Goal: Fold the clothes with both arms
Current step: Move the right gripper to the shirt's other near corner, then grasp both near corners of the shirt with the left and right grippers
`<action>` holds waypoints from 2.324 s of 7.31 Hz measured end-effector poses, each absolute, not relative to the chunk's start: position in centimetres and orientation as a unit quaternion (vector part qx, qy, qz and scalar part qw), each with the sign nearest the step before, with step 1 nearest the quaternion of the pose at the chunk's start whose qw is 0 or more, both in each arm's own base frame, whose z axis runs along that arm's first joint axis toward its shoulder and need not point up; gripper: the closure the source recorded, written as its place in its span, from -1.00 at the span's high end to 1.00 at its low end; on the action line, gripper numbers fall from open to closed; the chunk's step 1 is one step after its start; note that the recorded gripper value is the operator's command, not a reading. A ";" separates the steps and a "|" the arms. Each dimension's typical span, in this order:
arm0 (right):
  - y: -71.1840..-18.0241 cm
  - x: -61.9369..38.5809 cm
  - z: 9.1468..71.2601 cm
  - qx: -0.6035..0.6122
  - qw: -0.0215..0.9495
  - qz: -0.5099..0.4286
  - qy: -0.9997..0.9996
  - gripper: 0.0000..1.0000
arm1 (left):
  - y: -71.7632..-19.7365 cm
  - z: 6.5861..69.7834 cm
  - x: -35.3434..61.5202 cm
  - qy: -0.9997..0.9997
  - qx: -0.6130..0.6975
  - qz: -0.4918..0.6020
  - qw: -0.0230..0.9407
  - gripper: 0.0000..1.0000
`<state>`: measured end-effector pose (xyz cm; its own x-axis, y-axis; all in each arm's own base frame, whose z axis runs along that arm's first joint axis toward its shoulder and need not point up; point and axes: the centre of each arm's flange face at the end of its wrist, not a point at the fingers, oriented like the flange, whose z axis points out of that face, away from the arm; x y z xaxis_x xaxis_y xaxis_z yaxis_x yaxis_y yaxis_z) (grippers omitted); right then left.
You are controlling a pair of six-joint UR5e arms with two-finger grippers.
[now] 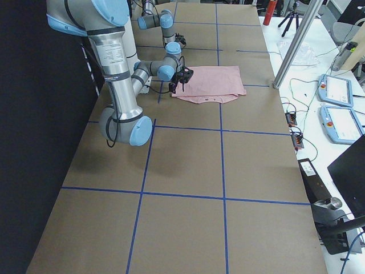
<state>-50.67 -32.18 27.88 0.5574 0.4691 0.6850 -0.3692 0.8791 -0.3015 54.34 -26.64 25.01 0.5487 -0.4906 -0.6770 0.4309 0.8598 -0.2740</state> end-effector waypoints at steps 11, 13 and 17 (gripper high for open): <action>-32.9 -55.0 30.2 -0.036 0.885 0.234 -0.400 0.91 | -27.0 25.0 54.4 0.397 -0.037 -0.264 0.878 -1.00; -32.8 -55.0 30.6 -0.038 0.891 0.238 -0.386 0.39 | -27.0 25.0 54.4 0.397 -0.037 -0.264 0.878 -1.00; -32.7 -55.2 30.4 -0.039 0.894 0.238 -0.379 -0.94 | -27.0 25.0 54.4 0.397 -0.036 -0.264 0.878 -1.00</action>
